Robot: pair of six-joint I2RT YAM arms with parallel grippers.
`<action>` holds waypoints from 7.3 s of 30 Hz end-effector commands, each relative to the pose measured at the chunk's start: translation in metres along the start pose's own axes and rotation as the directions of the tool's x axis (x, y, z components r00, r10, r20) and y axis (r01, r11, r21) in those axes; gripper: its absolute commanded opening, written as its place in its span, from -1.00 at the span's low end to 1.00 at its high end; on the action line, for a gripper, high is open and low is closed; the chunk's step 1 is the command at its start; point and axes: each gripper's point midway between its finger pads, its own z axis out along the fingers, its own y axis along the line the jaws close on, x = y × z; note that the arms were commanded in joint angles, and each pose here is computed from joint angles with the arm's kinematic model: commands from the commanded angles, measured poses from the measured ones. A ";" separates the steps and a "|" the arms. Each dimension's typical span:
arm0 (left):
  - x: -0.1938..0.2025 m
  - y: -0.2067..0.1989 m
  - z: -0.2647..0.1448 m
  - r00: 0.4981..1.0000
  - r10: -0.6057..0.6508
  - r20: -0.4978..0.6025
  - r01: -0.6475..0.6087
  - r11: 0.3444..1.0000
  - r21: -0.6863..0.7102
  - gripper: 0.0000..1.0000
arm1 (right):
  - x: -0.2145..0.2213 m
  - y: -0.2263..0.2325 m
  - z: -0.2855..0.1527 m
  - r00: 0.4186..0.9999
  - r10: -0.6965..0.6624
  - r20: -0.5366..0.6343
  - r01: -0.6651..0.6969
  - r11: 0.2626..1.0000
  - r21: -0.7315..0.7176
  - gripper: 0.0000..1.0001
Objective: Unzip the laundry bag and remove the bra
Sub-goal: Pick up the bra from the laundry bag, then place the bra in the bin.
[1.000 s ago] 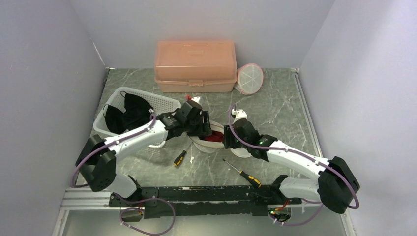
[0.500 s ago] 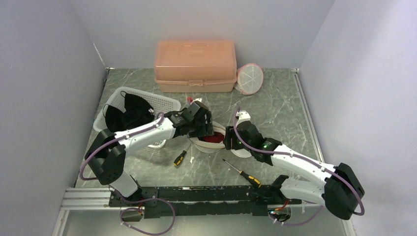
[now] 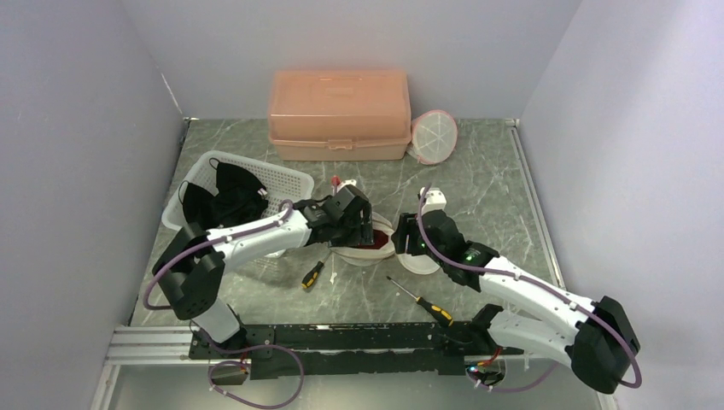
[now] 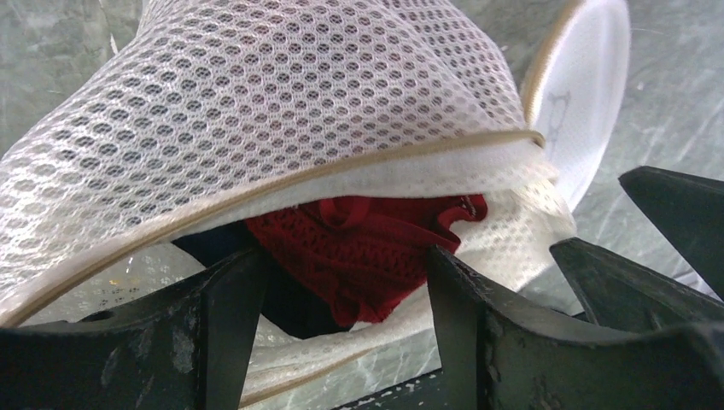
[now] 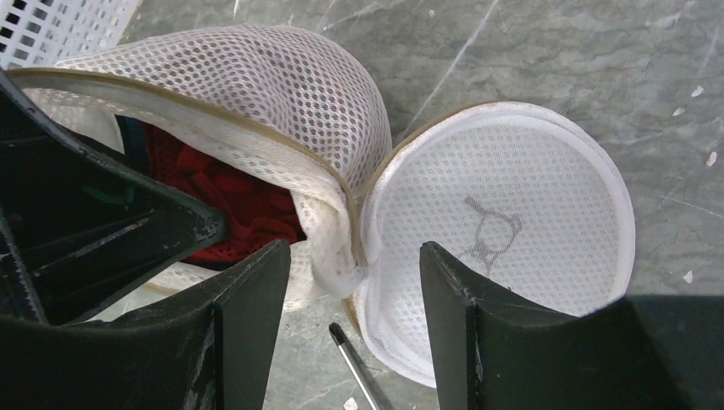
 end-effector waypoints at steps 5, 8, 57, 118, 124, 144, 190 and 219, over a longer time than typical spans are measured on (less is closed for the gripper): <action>-0.012 0.010 0.020 0.993 -0.119 0.001 0.119 0.989 -0.086 0.44 | -0.021 0.011 0.007 0.995 0.081 0.056 -0.079 0.996 -0.036 0.23; -0.011 0.010 0.025 0.990 -0.138 -0.010 0.137 0.989 -0.062 0.25 | -0.023 0.013 0.007 0.995 0.080 0.060 -0.077 0.996 -0.046 0.23; -0.017 -0.041 -0.052 0.971 0.212 0.110 -0.236 0.921 0.309 -0.95 | -0.051 0.009 0.039 0.994 0.105 0.016 -0.105 0.994 -0.010 -1.00; -0.144 0.109 -0.217 0.826 0.015 0.564 0.040 0.996 -0.085 -0.95 | -0.076 -0.013 -0.073 0.909 0.216 0.357 -0.164 0.971 -0.172 0.64; -0.159 0.126 -0.211 0.819 -0.146 0.555 0.183 0.983 -0.011 -0.95 | -0.065 0.014 -0.069 0.949 0.179 0.258 -0.105 0.955 -0.278 0.61; -0.142 0.246 -0.108 0.622 -0.666 0.412 0.668 0.726 0.165 -0.95 | -0.044 0.018 -0.075 0.963 0.157 0.218 -0.078 0.940 -0.333 0.60; -0.117 0.114 -0.134 0.927 -0.131 0.352 0.146 0.989 -0.017 0.54 | -0.047 0.007 -0.054 0.982 0.103 0.161 -0.068 0.975 -0.212 0.58; -0.067 0.014 -0.068 0.971 0.167 0.172 -0.205 0.951 0.233 0.58 | -0.006 0.004 0.012 0.992 0.079 -0.096 -0.086 0.994 -0.067 0.27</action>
